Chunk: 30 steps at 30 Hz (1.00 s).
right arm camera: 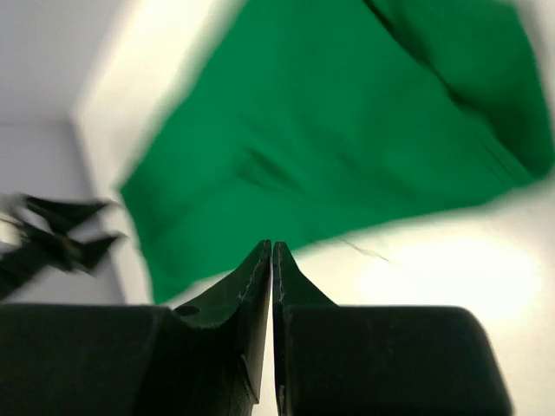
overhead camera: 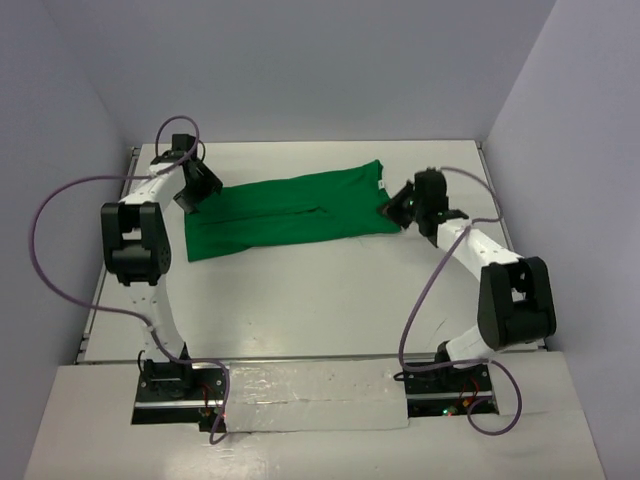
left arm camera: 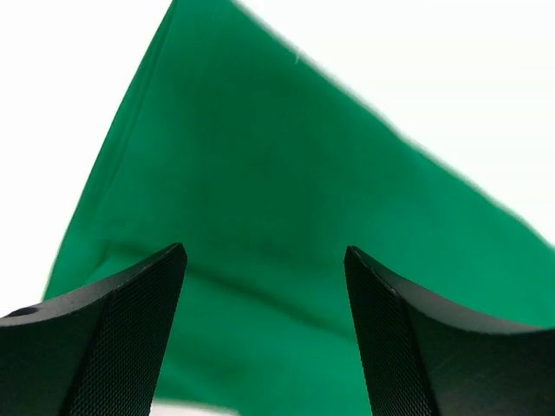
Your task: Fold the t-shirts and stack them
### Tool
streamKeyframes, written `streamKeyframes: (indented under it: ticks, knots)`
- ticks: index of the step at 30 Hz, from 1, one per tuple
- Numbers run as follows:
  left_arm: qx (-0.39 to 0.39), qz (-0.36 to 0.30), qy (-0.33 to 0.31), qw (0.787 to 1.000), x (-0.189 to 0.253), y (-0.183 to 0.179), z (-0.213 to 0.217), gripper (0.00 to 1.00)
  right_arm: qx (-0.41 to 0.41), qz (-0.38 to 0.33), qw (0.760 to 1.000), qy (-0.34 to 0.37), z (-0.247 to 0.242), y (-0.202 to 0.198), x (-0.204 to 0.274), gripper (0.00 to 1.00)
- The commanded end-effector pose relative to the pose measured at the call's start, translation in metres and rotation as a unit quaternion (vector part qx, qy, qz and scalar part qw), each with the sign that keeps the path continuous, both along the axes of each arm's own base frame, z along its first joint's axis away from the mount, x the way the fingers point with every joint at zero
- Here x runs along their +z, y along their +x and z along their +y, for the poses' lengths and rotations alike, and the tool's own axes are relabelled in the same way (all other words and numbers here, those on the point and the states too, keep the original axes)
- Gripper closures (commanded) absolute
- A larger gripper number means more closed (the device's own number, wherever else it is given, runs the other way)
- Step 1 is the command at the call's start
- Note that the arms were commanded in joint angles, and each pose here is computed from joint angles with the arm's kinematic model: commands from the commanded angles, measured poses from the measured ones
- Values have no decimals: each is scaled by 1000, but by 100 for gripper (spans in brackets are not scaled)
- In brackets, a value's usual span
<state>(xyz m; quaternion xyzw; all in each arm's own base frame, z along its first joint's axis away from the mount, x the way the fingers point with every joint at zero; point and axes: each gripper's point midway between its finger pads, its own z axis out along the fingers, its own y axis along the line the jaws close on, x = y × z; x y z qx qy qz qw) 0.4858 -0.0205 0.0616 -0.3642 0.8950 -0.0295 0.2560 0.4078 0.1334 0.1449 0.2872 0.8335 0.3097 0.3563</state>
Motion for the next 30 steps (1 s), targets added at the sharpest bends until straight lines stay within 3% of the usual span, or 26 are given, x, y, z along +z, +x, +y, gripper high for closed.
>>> streamKeyframes:
  ticks: [1,3,7,9,12,14,16,25,30]
  knots:
    - [24,29,16,999,-12,23,5,19,-1,66,997,28,7,-30,-57,90]
    - [26,50,16,998,-26,18,5,19,-7,79,996,28,7,-30,-69,90]
    - [38,107,24,993,-50,-23,3,19,-20,114,993,25,12,-5,-96,91]
    - [41,143,19,989,-73,-63,0,19,-24,121,992,23,14,11,-100,91]
    - [26,143,-21,989,-75,-98,-21,20,-28,140,990,6,20,44,-113,91]
    - [18,163,-35,986,-84,-140,-36,20,-27,146,989,2,27,72,-116,91]
    - [-2,164,-42,986,-84,-162,-57,20,-23,181,983,-4,31,81,-141,91]
    - [-59,152,-136,977,-58,-263,-181,20,1,148,989,5,59,181,-124,81]
    - [-106,127,-140,976,-17,-267,-224,18,12,117,993,-8,47,177,-88,72]
